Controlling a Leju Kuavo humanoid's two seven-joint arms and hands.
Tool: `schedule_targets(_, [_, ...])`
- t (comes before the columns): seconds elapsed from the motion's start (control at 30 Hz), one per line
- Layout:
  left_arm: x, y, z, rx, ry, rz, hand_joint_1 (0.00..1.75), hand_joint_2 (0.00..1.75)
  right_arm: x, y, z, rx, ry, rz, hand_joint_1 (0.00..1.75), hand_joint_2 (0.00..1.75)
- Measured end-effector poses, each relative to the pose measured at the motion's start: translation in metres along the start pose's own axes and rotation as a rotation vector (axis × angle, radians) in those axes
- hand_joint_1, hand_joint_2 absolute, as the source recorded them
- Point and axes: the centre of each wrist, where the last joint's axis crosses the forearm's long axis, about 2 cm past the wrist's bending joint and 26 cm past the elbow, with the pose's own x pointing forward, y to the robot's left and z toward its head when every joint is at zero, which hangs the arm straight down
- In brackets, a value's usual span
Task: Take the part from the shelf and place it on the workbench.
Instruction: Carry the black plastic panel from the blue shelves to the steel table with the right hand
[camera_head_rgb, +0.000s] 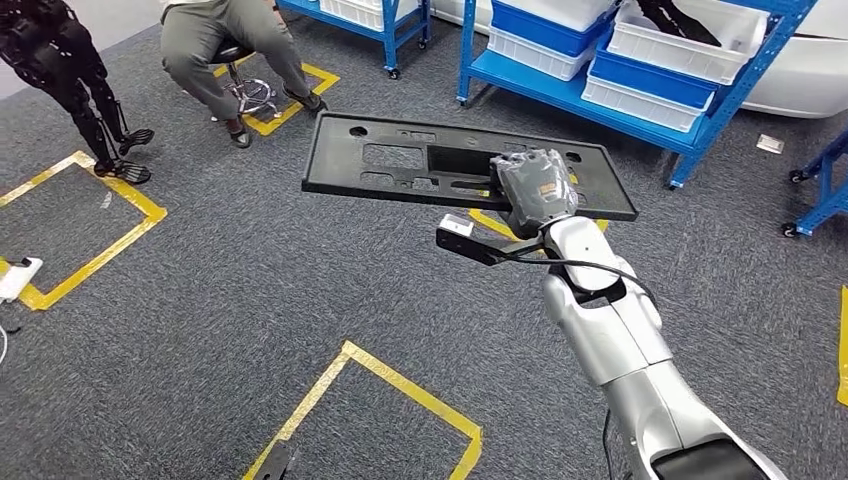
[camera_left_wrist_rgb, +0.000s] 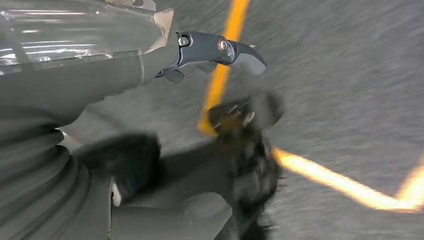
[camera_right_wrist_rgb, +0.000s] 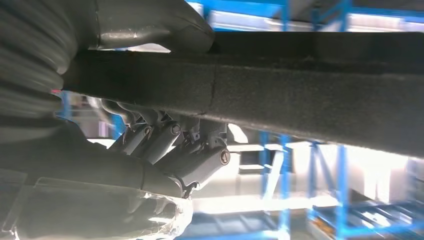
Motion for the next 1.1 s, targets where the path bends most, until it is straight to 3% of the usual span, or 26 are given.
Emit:
schedule_targets(0.17, [-0.001, 0.003, 0.0, -0.015, 0.096, -0.003, 0.0, 1.75, 0.012, -0.01, -0.013, -0.025, -0.015, -0.009, 1.73, 1.75])
schedule_targets(0.4, [-0.004, 0.005, 0.0, -0.042, 0.181, -0.071, 0.0, 1.75, 0.015, -0.007, -0.009, -0.009, -0.019, -0.003, 1.73, 1.75])
schedule_targets(0.73, [-0.009, 0.002, 0.001, -0.051, 0.2, -0.101, 0.0, 1.75, 0.019, -0.011, -0.009, -0.026, -0.027, -0.003, 1.73, 1.75])
schedule_targets(1.1, [-0.002, 0.005, 0.0, -0.028, 0.18, -0.104, 0.0, 1.75, 0.02, -0.009, -0.007, -0.016, -0.02, 0.004, 1.73, 1.75])
